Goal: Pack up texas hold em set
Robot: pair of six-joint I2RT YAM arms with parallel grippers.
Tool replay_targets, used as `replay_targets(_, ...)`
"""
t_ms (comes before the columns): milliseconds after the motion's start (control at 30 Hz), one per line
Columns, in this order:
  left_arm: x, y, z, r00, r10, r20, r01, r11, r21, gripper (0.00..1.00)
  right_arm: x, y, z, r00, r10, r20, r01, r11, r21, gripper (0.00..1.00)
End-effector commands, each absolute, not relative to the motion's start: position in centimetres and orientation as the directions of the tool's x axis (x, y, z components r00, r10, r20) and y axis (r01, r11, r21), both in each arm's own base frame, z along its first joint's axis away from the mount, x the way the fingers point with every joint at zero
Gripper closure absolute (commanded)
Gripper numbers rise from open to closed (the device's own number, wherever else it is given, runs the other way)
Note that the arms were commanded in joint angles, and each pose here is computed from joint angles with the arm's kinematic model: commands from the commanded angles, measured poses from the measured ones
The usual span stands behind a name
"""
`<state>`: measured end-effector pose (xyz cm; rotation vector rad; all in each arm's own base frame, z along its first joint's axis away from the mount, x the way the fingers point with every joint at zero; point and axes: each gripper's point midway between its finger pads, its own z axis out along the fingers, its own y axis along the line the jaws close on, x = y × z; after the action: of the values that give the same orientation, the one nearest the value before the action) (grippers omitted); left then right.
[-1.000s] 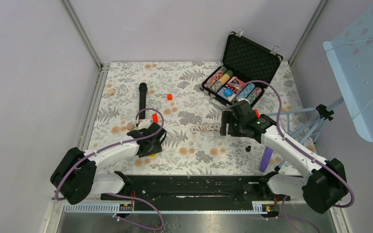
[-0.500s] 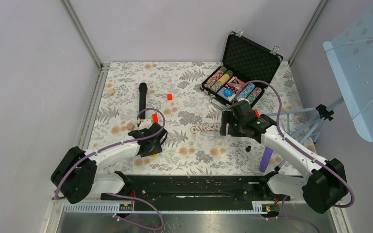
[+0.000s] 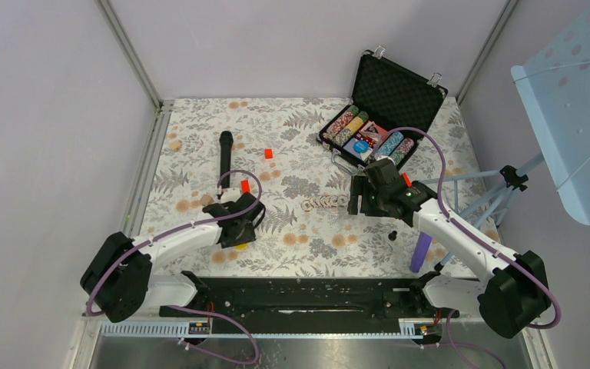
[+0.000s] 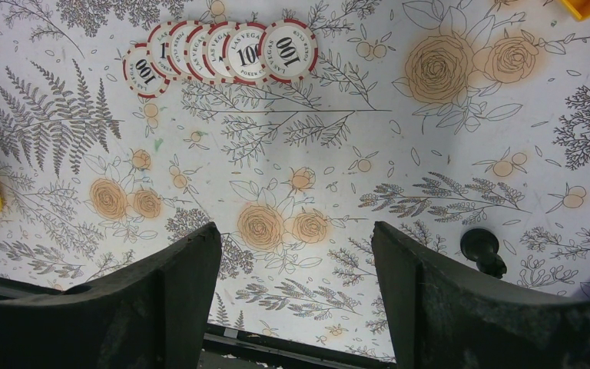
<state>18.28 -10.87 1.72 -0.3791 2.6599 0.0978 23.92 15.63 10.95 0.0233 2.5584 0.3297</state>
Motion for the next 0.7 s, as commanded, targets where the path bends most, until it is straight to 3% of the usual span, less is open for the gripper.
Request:
replay_targets(0,20.1,-12.3,4.5,-0.839,-0.246,-0.486,-0.259,0.965,-0.041,0.58,24.0,15.9,11.6,-0.839,0.090,-0.536,-0.056,0.967,0.249,0.22)
replay_targets(300,22.1,-14.0,6.7,-0.828,-0.225,-0.513,-0.218,0.973,-0.075,0.58,24.1,15.2,12.2,-0.824,0.091,-0.560,-0.045,0.973,0.224,0.21)
replay_targets(667,28.7,-19.8,11.1,-0.817,-0.121,-0.564,-0.085,0.992,-0.090,0.58,23.8,12.0,15.3,-0.774,0.130,-0.620,0.020,0.983,0.181,0.20)
